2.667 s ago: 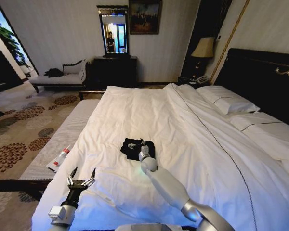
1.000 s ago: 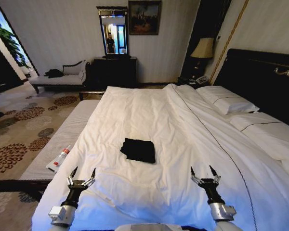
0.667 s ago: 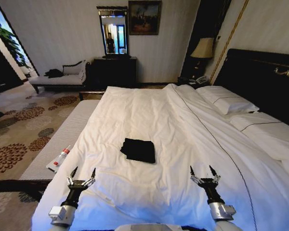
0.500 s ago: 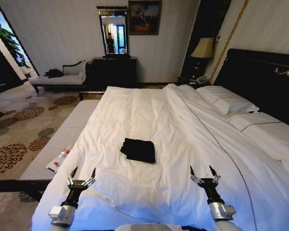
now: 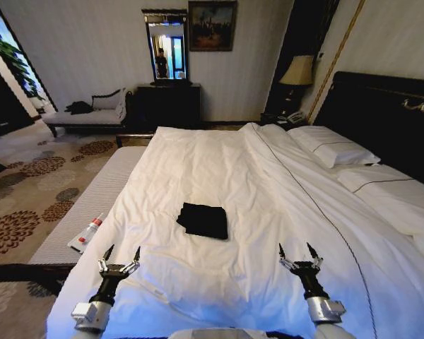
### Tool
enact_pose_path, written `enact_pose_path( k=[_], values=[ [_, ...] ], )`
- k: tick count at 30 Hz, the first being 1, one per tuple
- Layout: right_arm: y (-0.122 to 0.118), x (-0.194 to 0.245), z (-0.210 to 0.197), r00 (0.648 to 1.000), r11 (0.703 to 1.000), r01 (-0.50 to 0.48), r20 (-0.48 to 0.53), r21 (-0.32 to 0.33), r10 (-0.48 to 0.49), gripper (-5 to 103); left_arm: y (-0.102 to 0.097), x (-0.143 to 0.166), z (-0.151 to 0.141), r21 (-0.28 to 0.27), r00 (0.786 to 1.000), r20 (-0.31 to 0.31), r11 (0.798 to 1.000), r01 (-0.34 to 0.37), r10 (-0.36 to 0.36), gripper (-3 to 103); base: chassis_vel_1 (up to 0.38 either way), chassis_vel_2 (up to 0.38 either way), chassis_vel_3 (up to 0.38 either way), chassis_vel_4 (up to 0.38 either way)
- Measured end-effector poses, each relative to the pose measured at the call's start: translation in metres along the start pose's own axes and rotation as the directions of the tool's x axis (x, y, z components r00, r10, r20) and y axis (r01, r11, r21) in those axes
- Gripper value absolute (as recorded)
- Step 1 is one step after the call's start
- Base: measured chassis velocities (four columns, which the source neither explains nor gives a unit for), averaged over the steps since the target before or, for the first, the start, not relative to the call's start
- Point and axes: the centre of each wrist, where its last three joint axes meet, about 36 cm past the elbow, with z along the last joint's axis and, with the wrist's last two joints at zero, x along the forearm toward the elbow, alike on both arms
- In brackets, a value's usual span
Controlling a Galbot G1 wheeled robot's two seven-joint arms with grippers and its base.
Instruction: Fold the clothes on the bed.
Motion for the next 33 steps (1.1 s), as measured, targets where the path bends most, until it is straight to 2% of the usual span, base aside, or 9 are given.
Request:
enact_pose_path(
  k=[33],
  values=[
    [0.0000, -0.0001, 0.0000, 1.000, 1.000, -0.001, 0.000, 0.000, 0.001, 100, 0.0000, 0.0000, 0.0000, 0.000, 1.000, 0.000, 1.000, 0.000, 0.000, 100, 0.000, 0.000, 0.000, 0.000]
  ],
)
